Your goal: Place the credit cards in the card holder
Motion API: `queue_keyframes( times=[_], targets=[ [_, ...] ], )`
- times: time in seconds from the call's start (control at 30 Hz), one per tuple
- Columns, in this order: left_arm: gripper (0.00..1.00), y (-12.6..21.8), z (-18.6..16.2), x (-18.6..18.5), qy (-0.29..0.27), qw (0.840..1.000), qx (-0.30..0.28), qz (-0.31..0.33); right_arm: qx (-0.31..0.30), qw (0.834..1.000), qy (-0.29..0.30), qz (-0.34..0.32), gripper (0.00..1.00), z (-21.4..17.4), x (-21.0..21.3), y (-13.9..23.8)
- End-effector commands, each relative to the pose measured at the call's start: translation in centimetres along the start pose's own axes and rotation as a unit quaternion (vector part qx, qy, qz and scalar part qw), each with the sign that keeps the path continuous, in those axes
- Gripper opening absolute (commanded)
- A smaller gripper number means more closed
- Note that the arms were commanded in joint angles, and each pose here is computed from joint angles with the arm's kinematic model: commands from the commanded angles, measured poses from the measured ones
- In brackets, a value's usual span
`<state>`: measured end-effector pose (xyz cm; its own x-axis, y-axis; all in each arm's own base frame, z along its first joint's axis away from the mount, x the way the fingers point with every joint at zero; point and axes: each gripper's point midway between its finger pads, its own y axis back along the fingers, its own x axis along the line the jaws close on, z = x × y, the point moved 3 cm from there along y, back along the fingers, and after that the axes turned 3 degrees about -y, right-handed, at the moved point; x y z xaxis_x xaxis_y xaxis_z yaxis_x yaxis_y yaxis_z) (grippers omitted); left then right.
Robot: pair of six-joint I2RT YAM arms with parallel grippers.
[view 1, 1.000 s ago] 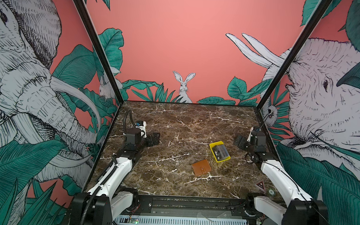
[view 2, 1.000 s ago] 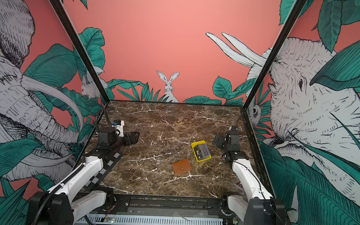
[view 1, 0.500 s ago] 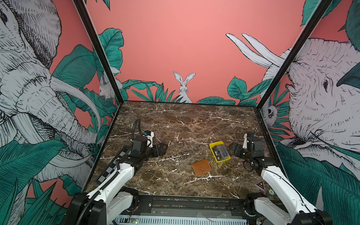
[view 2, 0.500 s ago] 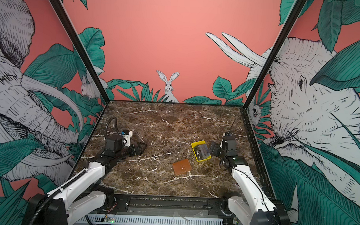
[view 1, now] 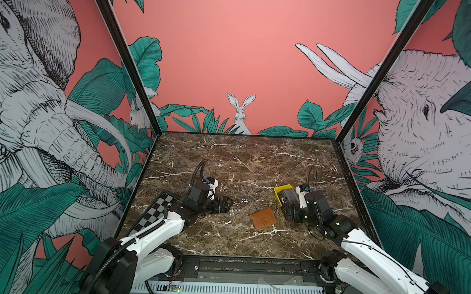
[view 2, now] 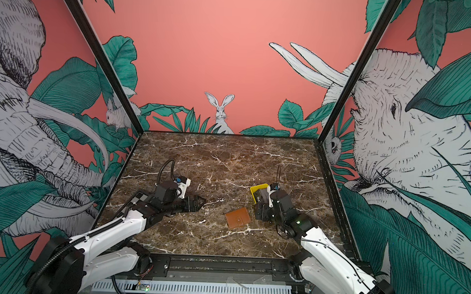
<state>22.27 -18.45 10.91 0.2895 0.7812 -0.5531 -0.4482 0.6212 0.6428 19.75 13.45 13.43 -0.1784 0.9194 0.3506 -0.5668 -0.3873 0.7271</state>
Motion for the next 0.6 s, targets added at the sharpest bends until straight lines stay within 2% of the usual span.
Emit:
queue_keyframes(
  times=[0.0, 0.3, 0.57],
  targets=[
    [0.95, -0.8, 0.1, -0.5, 0.008, 1.0, -0.002, -0.001, 0.007, 1.0, 0.005, -0.001, 0.83, -0.8, 1.1, 0.4],
    [0.96, -1.7, 1.2, -1.2, -0.005, 1.0, -0.029, -0.002, 0.051, 0.998, 0.031, 0.022, 0.72, -3.8, 5.1, -0.3],
    [0.94, -1.7, 2.0, -2.2, 0.014, 0.999, -0.046, -0.026, 0.066, 0.998, -0.02, -0.007, 0.62, -5.5, 5.2, -2.0]
  ],
)
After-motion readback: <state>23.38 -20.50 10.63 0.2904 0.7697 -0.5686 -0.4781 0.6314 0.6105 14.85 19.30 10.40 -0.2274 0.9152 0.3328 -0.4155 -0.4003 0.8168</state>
